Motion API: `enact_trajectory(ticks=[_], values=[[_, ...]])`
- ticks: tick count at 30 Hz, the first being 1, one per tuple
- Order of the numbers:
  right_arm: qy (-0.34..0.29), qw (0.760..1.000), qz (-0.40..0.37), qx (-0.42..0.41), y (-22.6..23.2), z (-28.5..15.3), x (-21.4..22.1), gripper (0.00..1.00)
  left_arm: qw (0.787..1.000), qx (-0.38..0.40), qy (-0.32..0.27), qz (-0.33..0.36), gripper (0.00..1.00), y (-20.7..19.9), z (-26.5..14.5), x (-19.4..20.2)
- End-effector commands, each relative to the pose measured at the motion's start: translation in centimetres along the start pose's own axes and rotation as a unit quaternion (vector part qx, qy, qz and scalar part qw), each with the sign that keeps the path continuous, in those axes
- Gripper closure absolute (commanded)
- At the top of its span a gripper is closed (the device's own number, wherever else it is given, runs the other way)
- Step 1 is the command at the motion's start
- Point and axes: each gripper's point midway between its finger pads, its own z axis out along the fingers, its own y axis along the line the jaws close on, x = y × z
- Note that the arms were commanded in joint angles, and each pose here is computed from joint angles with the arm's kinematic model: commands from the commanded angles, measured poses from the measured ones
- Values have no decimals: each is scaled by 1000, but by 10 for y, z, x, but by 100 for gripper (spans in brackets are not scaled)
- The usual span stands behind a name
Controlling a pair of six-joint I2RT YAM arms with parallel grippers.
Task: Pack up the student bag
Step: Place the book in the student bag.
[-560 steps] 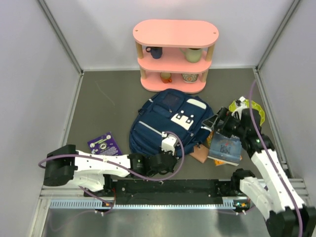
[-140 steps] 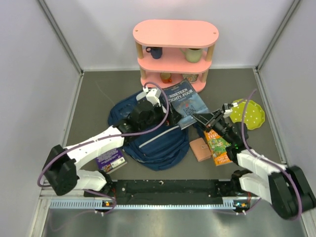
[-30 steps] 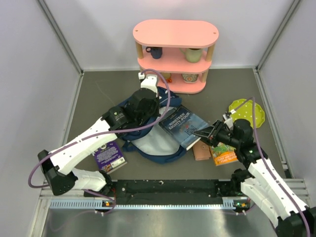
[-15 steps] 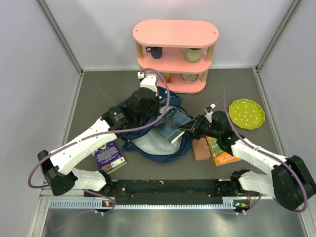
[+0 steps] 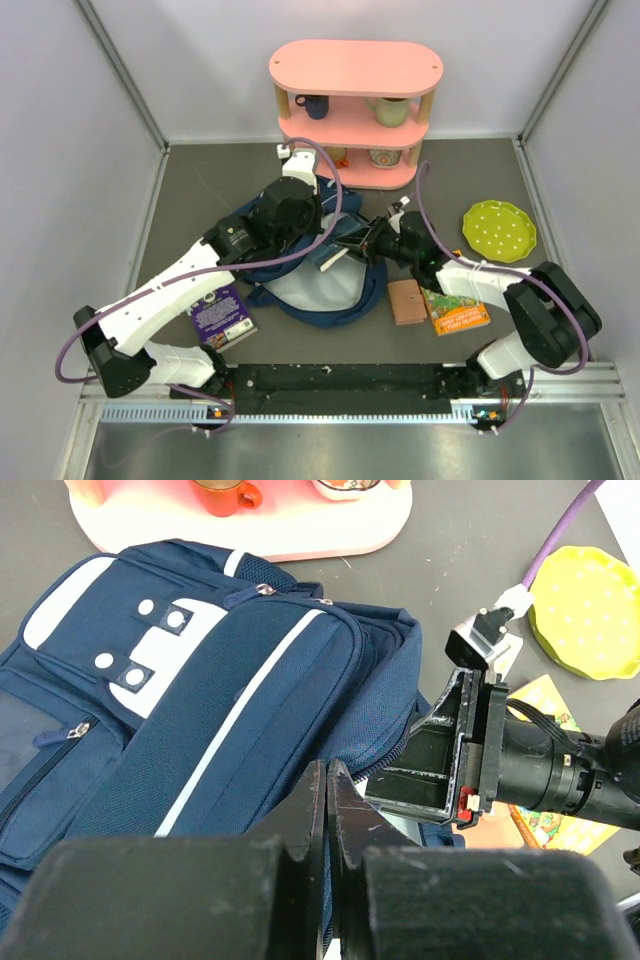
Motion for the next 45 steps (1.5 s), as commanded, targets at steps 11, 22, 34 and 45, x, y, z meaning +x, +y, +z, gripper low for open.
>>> enact_trajectory(ticks=[11, 22, 34, 45], values=[[11, 981, -121, -154, 136, -52, 30, 100, 996, 4, -79, -29, 100, 2, -14, -49], [20, 978, -95, -186, 113, -1, 20, 100, 995, 58, -84, -21, 100, -16, -14, -54], [-12, 983, -99, -154, 78, 65, 2, 100, 993, 93, -78, -17, 100, -20, -11, -46], [24, 995, -96, 15, -15, 92, 13, 71, 993, 86, -77, -26, 100, -8, -9, -43]])
